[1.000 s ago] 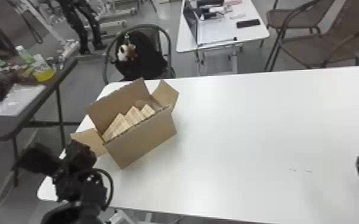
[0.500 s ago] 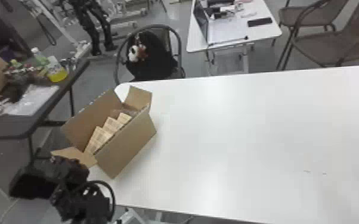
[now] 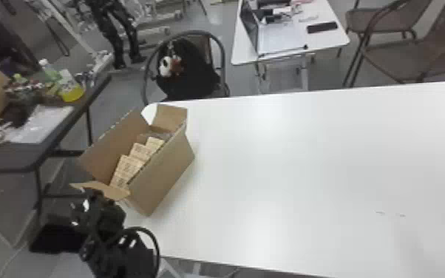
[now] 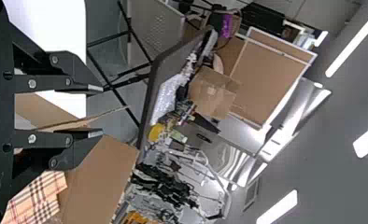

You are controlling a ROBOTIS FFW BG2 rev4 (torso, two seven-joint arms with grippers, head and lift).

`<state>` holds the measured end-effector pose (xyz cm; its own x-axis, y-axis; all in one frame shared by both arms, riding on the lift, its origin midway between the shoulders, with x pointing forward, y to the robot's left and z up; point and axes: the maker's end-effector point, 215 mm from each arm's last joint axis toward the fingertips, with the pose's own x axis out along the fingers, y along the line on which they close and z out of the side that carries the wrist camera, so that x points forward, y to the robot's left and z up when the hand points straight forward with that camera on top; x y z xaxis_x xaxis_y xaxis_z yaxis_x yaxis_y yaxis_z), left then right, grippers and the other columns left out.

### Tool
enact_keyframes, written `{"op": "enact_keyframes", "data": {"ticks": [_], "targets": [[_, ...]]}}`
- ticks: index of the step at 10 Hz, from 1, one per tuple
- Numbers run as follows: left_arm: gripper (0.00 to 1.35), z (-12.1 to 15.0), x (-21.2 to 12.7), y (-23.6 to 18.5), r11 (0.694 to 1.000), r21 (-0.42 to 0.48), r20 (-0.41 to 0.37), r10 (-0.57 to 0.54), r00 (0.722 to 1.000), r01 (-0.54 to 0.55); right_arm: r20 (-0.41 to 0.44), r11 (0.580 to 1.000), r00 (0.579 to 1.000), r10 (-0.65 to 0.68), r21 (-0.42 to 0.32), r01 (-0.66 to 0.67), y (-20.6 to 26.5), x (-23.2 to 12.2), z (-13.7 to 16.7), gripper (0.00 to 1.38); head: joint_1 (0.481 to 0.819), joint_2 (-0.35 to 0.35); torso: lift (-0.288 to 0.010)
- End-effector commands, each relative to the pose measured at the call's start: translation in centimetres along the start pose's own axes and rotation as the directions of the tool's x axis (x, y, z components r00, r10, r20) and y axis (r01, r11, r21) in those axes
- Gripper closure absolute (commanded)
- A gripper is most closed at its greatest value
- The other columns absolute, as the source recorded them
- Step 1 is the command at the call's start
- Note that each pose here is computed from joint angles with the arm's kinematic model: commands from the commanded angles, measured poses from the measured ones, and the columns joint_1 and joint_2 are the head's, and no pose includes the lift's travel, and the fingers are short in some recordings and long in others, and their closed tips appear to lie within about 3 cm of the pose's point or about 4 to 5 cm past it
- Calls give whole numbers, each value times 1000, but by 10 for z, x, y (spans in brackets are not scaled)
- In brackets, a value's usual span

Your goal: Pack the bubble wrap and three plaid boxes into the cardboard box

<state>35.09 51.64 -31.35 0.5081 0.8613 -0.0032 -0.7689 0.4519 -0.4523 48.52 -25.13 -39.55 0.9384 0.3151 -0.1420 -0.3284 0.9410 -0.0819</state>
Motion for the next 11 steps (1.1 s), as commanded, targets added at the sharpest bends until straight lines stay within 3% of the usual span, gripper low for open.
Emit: {"op": "enact_keyframes", "data": {"ticks": [1,2,3,4,6,7,9,11], "targets": [[225,45,-26,-36,993,90,155,-85,984,71,1,1000,1000,1,-1,-1,1,-1,1,268,695,345,-148],[98,85,-47,-61,975,187,258,-170,951,124,2,1000,1000,2,-3,-2,1,-2,2,268,695,337,-148],[87,104,-78,-82,941,278,303,-277,912,193,0,1000,1000,2,-3,-2,1,-2,2,268,695,315,-148],[94,83,-104,-98,900,319,208,-373,904,298,-11,1000,1000,3,-6,-3,2,-5,0,268,695,278,-148],[91,3,-160,-119,869,257,-69,-421,905,424,-4,1000,1000,8,-22,-8,7,-13,10,268,695,184,-148],[90,-32,-191,-130,821,245,-172,-486,857,515,2,999,1000,14,-37,-13,10,-16,20,268,695,156,-148],[85,-95,-238,-108,747,238,-344,-534,773,621,-20,999,999,36,-17,-37,26,-36,24,268,695,48,-148],[87,-115,-258,-55,742,285,-437,-463,771,607,-64,999,997,50,-3,-50,37,-62,20,269,695,9,-148]]}}
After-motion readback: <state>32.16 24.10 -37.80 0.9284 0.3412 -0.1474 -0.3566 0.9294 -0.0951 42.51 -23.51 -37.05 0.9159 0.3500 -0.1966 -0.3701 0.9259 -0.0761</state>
